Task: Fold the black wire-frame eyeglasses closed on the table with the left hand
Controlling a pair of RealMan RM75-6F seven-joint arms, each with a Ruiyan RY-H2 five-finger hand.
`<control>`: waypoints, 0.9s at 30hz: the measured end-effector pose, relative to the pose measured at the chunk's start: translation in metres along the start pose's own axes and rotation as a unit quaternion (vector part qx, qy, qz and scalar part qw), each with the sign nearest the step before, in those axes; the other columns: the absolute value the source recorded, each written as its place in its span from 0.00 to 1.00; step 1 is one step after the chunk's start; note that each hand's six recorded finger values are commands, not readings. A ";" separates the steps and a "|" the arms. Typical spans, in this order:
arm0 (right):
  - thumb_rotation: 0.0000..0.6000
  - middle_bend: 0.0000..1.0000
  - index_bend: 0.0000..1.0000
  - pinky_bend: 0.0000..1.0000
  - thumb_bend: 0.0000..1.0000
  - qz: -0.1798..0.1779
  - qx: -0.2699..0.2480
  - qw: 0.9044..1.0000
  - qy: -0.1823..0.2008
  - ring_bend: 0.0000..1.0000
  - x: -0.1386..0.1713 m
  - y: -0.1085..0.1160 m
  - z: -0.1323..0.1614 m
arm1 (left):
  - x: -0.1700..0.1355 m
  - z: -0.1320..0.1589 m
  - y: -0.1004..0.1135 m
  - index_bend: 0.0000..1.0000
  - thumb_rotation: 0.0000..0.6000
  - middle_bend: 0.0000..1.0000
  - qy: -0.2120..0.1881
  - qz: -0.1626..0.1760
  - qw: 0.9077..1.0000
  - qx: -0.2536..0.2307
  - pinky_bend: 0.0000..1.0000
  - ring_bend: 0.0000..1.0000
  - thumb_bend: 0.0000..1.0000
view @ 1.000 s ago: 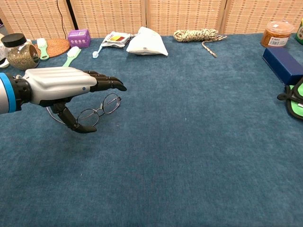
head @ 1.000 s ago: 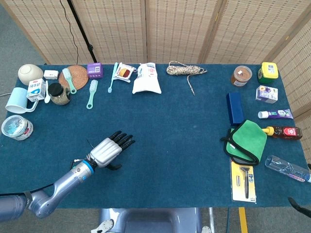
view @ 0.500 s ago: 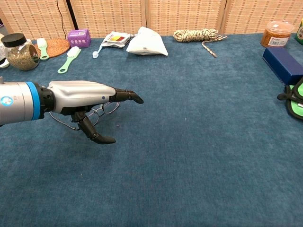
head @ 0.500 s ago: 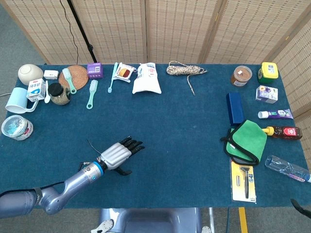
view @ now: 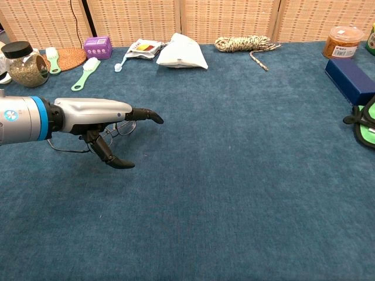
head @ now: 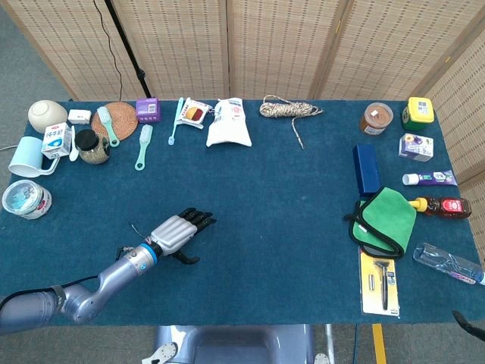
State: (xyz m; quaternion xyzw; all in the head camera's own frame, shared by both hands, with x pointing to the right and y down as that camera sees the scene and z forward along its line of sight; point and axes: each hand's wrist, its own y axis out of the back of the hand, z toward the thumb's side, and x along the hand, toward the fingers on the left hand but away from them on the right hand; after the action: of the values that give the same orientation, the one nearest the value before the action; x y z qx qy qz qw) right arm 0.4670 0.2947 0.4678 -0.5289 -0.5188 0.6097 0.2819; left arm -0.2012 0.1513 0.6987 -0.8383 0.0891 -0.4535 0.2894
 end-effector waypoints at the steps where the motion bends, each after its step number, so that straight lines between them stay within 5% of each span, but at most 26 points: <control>1: 1.00 0.03 0.12 0.15 0.00 0.001 0.000 1.000 0.001 0.02 -0.001 -0.001 0.000 | -0.001 -0.002 0.000 0.05 0.71 0.00 0.002 -0.001 1.000 0.001 0.00 0.00 0.26; 14: 1.00 0.03 0.12 0.15 0.00 0.009 -0.001 1.000 0.011 0.02 -0.006 -0.007 0.007 | -0.036 -0.029 0.010 0.00 0.70 0.00 0.029 0.018 0.999 0.011 0.00 0.00 0.26; 20: 1.00 0.03 0.12 0.15 0.00 0.009 -0.002 1.000 0.013 0.02 -0.007 -0.008 0.008 | -0.048 -0.026 0.025 0.00 0.70 0.00 0.017 0.076 0.991 0.104 0.00 0.00 0.26; 27: 1.00 0.03 0.12 0.15 0.00 0.009 -0.005 1.000 0.013 0.02 -0.006 -0.008 0.007 | -0.058 -0.044 0.018 0.00 0.70 0.00 0.040 0.083 0.973 0.210 0.00 0.00 0.26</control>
State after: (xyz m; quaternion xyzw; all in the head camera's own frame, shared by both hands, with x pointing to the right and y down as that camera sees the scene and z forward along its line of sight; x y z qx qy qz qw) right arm 0.4602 0.2889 0.4765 -0.5423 -0.5137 0.6028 0.2804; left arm -0.2681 0.1430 0.6659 -0.7294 0.0721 -0.4698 0.4920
